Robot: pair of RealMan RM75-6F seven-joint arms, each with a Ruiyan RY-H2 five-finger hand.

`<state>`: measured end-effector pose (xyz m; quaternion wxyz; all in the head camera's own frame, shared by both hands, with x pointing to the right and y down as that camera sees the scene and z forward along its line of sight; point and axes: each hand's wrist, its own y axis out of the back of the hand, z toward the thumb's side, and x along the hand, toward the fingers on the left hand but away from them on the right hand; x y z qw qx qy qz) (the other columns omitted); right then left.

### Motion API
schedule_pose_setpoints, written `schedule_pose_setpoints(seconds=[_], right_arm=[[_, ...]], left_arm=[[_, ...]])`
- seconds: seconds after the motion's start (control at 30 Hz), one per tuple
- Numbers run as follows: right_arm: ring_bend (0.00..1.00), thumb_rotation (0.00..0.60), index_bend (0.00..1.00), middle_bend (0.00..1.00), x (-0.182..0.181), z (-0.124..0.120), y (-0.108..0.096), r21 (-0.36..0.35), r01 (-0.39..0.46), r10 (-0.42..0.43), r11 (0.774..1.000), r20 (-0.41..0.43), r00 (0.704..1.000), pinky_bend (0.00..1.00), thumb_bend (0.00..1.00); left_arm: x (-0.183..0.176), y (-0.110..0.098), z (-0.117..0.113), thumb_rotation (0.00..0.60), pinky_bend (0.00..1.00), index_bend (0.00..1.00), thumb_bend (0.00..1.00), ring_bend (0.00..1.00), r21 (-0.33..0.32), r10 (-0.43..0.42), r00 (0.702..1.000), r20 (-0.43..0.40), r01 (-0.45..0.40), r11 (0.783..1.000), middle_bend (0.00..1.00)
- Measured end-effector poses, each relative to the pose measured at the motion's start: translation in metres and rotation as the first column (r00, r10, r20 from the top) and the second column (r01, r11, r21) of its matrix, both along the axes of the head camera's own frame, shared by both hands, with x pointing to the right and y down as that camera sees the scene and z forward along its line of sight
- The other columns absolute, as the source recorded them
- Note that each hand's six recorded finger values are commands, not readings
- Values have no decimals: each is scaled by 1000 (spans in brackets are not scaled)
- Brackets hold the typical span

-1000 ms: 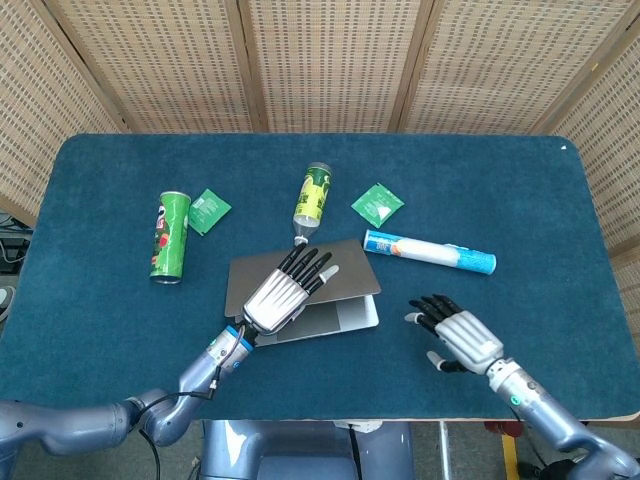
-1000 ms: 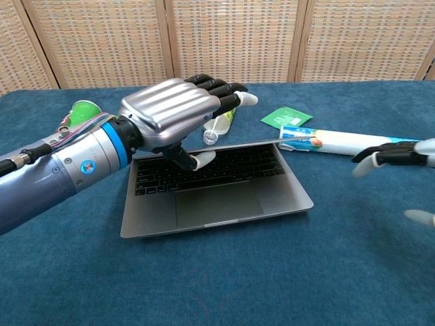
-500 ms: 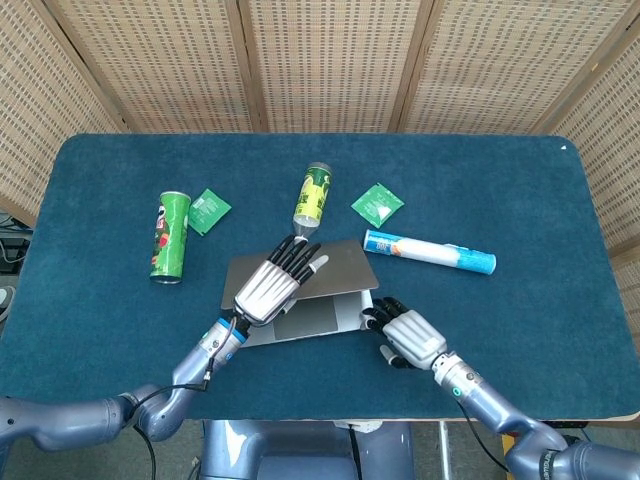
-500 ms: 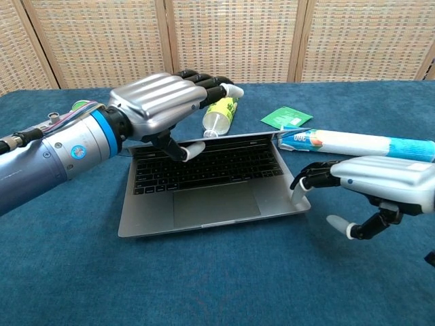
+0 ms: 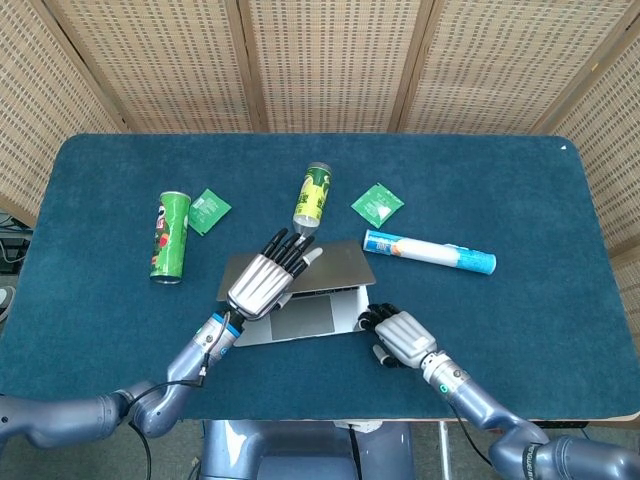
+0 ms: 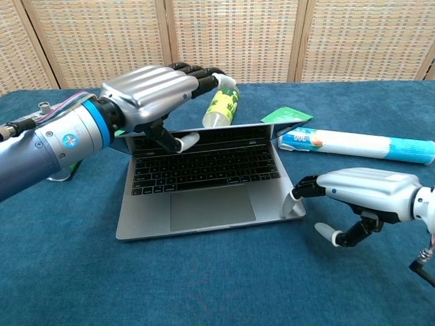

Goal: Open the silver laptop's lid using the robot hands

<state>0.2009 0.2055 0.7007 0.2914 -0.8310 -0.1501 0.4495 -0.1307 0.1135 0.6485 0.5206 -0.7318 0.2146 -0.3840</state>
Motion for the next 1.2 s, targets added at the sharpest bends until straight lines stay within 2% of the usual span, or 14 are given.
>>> schedule_pose_setpoints(seconds=[0.23, 0.63, 0.9, 1.03, 1.2], right_arm=[[173, 600, 251, 319, -1, 7, -2, -2, -7, 7, 1000, -48, 999, 198, 793], [175, 600, 264, 334, -6, 9, -2, 13, 21, -20, 1000, -103, 994, 201, 792], [175, 600, 265, 334, -6, 8, -2, 28, 31, -28, 999, -119, 993, 205, 791], [175, 600, 265, 334, -5, 5, -2, 33, 35, -31, 999, -122, 992, 206, 792], [175, 600, 266, 334, -7, 4, -2, 37, 46, -41, 998, -125, 991, 206, 792]], left_arm=[[-7, -10, -3, 600, 0, 0, 434, 0, 7, -25, 1000, -1, 25, 1000, 0], [-42, -45, -5, 600, 0, 0, 433, 0, 33, -129, 991, 23, 128, 991, 0], [-74, -78, -13, 600, 0, 0, 433, 0, 76, -211, 977, 35, 208, 975, 0], [-84, -89, -16, 600, 0, 0, 434, 0, 66, -258, 966, 24, 256, 965, 0], [-100, -104, -11, 600, 0, 0, 433, 0, 49, -306, 951, 50, 304, 952, 0]])
